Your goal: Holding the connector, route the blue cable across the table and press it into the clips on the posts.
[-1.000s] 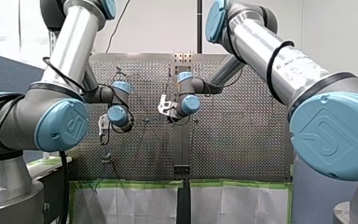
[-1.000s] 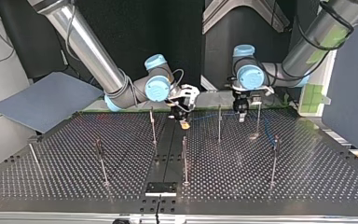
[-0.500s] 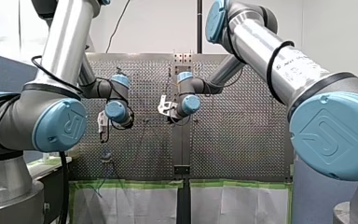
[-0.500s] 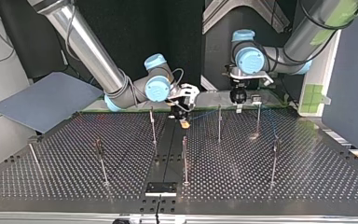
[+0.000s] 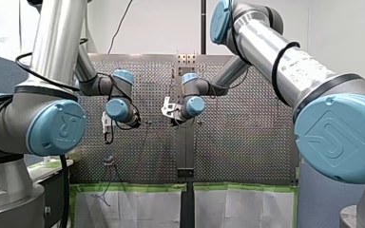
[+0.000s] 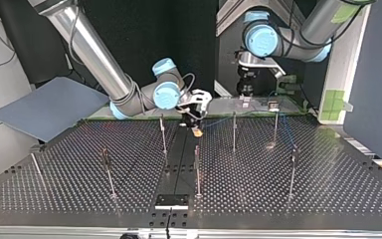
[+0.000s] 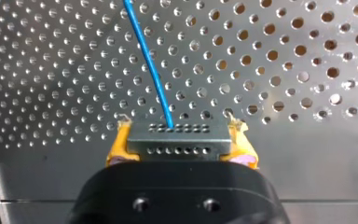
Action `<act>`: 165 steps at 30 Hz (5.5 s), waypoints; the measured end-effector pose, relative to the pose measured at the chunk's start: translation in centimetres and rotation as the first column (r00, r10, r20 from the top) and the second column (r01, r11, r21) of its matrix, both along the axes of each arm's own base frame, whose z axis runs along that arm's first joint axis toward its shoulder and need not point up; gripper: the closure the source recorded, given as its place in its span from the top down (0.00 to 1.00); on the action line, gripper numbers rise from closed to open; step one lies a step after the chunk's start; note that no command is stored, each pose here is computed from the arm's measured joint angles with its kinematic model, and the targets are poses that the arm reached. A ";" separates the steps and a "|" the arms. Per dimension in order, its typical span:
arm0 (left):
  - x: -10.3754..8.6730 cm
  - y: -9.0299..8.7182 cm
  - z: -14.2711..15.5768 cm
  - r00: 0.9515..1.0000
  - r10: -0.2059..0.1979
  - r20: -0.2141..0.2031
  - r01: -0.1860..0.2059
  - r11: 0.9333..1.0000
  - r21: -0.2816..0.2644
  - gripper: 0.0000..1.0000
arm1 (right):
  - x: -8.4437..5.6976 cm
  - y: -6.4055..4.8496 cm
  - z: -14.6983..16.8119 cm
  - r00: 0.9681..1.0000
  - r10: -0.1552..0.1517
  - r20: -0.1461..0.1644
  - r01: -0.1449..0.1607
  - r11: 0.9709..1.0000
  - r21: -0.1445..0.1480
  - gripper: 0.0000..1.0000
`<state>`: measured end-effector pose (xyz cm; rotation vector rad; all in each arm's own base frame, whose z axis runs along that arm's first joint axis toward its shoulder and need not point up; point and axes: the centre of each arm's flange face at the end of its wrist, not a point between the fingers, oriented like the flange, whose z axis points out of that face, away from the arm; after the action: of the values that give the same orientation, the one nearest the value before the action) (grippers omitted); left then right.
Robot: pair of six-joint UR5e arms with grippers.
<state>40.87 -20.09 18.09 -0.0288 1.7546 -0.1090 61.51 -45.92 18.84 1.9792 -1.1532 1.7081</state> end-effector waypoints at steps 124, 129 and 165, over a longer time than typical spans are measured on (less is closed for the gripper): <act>9.0 -11.3 3.0 0.993 0.119 0.014 -0.117 0.990 -0.077 0.00 | -4.6 0.4 7.3 0.999 -0.010 -0.040 0.010 1.000 0.007 0.00; 8.2 -11.2 4.7 0.994 0.112 0.017 -0.110 0.991 -0.074 0.00 | -5.3 1.5 8.3 0.999 -0.007 -0.041 0.008 1.000 0.007 0.00; 4.0 -9.0 21.1 0.961 0.104 0.255 -0.055 0.980 -0.192 0.00 | -9.7 7.0 26.0 0.994 0.006 0.106 0.014 0.982 -0.189 0.00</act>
<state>44.83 -29.09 39.22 -0.2103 1.4696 -0.2067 51.83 -38.92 44.83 1.7913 -0.9848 1.8658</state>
